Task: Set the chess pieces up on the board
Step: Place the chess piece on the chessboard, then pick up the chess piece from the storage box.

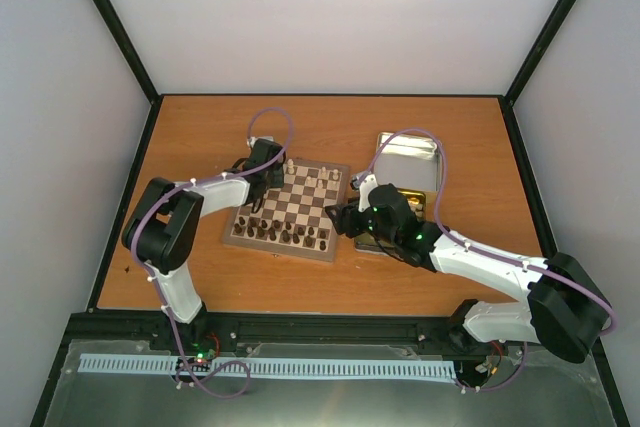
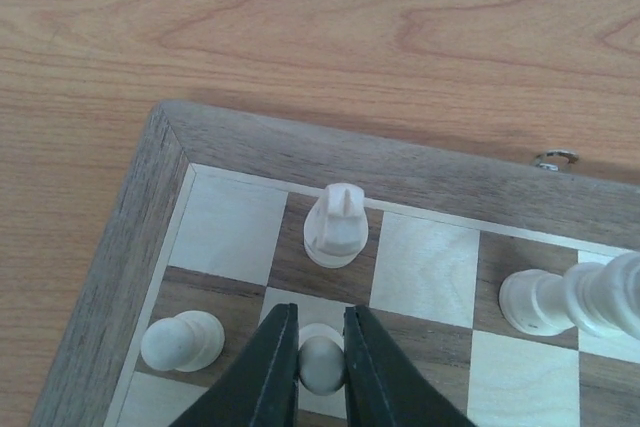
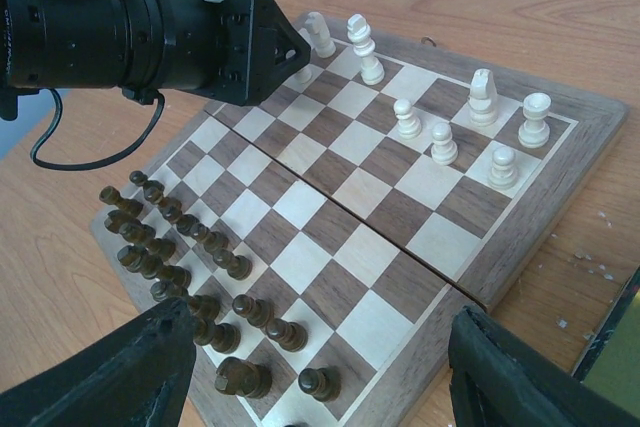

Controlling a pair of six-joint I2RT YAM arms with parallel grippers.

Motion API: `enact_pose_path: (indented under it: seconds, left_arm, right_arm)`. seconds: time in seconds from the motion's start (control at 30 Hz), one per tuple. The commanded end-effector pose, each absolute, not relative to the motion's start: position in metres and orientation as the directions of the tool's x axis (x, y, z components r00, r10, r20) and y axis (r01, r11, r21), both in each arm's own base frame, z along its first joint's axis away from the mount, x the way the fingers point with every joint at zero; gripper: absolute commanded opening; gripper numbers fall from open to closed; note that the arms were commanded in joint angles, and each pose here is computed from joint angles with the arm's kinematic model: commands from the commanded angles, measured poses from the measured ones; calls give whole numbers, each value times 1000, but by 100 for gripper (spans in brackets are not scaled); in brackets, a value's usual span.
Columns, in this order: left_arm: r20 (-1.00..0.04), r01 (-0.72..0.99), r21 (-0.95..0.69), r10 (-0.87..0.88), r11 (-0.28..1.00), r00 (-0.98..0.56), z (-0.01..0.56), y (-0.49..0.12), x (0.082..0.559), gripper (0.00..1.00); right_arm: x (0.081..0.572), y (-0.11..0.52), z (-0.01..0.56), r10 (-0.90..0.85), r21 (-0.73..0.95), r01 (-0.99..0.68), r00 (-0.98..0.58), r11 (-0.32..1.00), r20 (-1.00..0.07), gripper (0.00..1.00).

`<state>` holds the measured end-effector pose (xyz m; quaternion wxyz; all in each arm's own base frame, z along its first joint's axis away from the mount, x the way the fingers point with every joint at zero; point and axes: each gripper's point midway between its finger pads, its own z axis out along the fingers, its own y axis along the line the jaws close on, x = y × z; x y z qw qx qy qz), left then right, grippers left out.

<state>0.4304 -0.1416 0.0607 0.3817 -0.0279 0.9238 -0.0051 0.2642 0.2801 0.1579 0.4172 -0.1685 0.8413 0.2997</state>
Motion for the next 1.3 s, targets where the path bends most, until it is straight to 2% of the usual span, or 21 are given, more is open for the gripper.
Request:
enact_pose_path:
  seconds: [0.0, 0.1, 0.47, 0.57, 0.67, 0.83, 0.97, 1.1, 1.27]
  left_arm:
    - [-717, -43, -15, -41, 999, -696, 71, -144, 438, 19]
    - [-720, -41, -27, -47, 999, -692, 82, -145, 438, 29]
    - [-758, -40, -96, -99, 995, -645, 147, -143, 424, 37]
    - [-768, -43, -149, -143, 988, -624, 172, -139, 409, 38]
    - [-787, -26, -206, -181, 978, -589, 200, -134, 388, 42]
    - [-849, 81, -274, -201, 958, -489, 251, -127, 346, 57]
    - [-895, 191, -293, -198, 937, -399, 284, -127, 322, 66]
    - [-903, 248, -328, -224, 912, -367, 300, -132, 311, 68]
    - [-878, 313, -377, -229, 872, -420, 291, -150, 311, 68]
  right_arm:
    - [267, 279, 168, -10, 372, -531, -583, 761, -812, 70]
    - [267, 279, 171, -6, 373, -530, -582, 761, -813, 70]
    - [273, 263, 188, 40, 364, -458, -577, 811, -816, 70]
    - [279, 242, 187, 70, 341, -365, -588, 866, -806, 69]
    - [286, 211, 178, 91, 292, -232, -619, 928, -780, 67]
    - [292, 151, 151, 136, 183, 9, -703, 983, -698, 62]
    - [294, 118, 123, 146, 76, 127, -765, 989, -627, 56]
    - [301, 105, 107, 175, 44, 187, -779, 981, -602, 56]
    - [320, 109, 87, 234, 74, 238, -766, 968, -599, 59]
